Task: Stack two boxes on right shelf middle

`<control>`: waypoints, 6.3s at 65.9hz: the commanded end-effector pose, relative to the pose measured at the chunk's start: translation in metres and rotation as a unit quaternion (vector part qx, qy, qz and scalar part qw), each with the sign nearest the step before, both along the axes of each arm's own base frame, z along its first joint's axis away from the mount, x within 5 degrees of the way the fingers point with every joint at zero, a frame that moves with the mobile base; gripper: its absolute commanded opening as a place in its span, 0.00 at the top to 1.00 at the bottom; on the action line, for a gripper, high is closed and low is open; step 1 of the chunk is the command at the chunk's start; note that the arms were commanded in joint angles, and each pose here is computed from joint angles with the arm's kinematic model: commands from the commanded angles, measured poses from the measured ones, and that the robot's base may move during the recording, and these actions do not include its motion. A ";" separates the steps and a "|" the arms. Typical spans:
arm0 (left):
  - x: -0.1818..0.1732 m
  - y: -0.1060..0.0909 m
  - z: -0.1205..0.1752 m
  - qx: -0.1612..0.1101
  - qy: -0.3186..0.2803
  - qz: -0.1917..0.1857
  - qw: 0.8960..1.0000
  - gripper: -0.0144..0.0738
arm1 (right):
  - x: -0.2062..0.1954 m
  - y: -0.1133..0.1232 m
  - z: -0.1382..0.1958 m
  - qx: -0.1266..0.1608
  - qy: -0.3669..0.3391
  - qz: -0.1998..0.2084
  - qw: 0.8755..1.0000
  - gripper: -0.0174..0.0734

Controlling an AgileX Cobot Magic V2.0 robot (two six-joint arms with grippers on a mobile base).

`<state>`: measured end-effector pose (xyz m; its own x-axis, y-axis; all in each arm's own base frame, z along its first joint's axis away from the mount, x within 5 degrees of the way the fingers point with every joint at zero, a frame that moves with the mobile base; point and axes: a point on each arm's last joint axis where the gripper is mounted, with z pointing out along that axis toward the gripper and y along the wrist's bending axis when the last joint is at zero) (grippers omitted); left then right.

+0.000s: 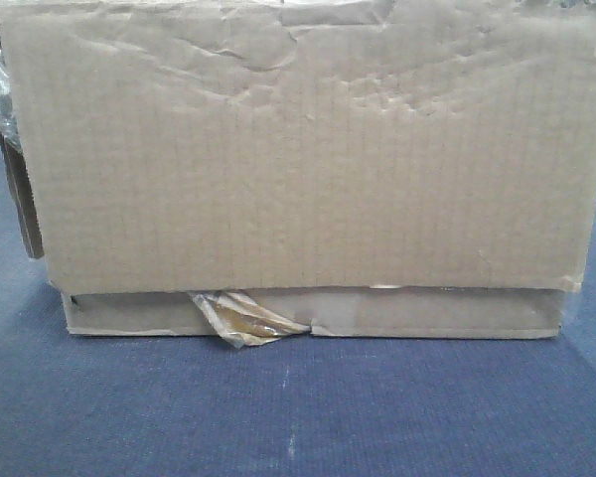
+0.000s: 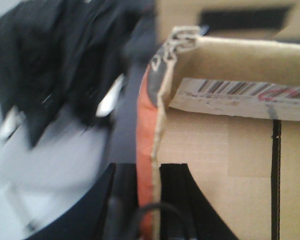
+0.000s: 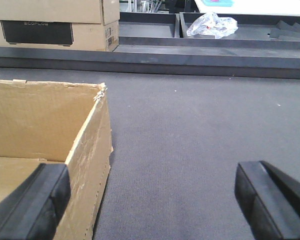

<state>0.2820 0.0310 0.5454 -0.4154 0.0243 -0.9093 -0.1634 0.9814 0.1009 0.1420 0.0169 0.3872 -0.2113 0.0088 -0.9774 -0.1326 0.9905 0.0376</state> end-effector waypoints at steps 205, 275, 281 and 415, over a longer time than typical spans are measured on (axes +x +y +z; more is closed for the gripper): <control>0.028 -0.112 -0.156 -0.046 0.308 -0.143 0.940 0.16 | 0.131 0.061 0.029 -0.046 0.300 0.136 0.943 0.18; 0.062 -0.129 -0.206 -0.076 0.368 -0.143 0.916 0.32 | 0.192 0.075 -0.052 -0.058 0.426 0.136 0.893 0.84; 0.062 -0.129 -0.206 -0.081 0.367 -0.139 0.916 0.57 | 0.192 0.075 -0.052 -0.058 0.426 0.136 0.893 0.99; -0.019 -0.106 -0.007 -0.128 0.021 -0.184 0.974 0.96 | 0.122 0.059 0.150 -0.027 0.083 0.136 0.987 0.98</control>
<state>0.2687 -0.0779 0.5271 -0.5164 -0.0284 -0.8559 0.1974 0.9686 -0.1513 0.2653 0.0807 0.5257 -0.4364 -0.1305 -0.8902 -0.4113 0.9089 0.0683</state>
